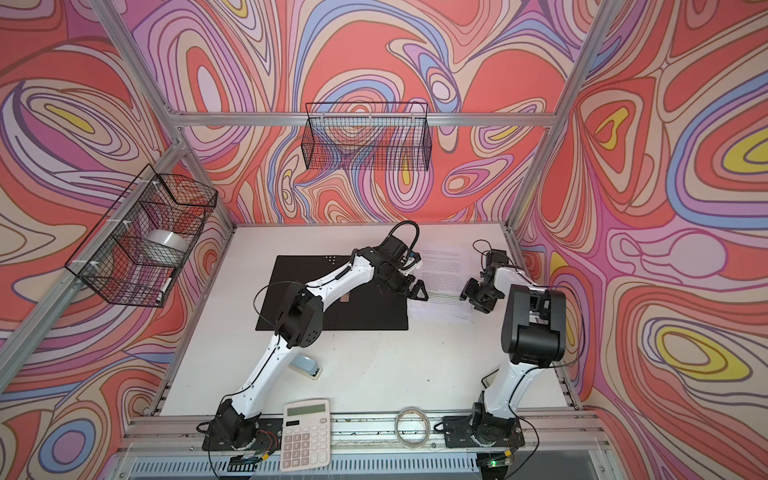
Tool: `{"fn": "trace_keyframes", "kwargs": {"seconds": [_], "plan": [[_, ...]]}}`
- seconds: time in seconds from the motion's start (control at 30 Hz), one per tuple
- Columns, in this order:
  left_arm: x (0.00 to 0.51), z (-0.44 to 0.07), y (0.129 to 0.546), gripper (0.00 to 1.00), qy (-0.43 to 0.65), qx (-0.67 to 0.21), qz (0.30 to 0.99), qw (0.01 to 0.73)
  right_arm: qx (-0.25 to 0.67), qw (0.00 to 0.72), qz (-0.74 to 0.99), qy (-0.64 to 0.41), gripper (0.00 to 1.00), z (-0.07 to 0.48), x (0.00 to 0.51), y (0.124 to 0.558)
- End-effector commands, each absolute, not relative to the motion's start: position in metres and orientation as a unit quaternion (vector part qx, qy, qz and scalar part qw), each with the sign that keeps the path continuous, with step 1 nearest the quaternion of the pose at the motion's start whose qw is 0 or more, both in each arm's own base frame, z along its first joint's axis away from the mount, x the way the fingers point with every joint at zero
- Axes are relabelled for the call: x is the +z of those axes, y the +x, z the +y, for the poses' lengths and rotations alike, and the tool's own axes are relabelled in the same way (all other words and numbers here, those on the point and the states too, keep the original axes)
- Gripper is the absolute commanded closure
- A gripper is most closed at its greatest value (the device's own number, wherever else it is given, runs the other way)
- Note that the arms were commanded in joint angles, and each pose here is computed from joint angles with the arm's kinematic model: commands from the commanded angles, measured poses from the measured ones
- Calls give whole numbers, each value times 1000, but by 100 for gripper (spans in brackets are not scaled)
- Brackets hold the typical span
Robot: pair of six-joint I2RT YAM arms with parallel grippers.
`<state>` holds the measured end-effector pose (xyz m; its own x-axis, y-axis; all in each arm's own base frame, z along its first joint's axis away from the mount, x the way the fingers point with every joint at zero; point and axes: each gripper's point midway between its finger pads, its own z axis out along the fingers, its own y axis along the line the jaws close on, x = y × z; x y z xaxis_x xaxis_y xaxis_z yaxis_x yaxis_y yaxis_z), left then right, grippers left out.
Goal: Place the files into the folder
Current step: 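Grasp the edge of the paper stack with the right gripper while the left gripper approaches, then lift the papers with the right gripper and carry them onto the folder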
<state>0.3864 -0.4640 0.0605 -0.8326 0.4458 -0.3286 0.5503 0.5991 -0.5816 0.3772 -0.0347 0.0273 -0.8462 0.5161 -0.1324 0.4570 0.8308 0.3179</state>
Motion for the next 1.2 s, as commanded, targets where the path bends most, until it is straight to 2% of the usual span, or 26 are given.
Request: {"fn": "trace_keyframes", "kwargs": {"seconds": [0.0, 0.83, 1.07, 1.17], "plan": [[59, -474, 385, 8, 287, -359, 885, 77, 159, 90, 952, 246, 41, -28, 16, 376], [58, -471, 381, 8, 294, -346, 888, 73, 258, 104, 937, 212, 48, 4, 43, 381], [68, -470, 382, 7, 290, -355, 886, 74, 267, 116, 931, 219, 57, 6, 43, 384], [76, -469, 383, 6, 291, -359, 884, 79, 269, 119, 930, 220, 65, 6, 42, 386]]}}
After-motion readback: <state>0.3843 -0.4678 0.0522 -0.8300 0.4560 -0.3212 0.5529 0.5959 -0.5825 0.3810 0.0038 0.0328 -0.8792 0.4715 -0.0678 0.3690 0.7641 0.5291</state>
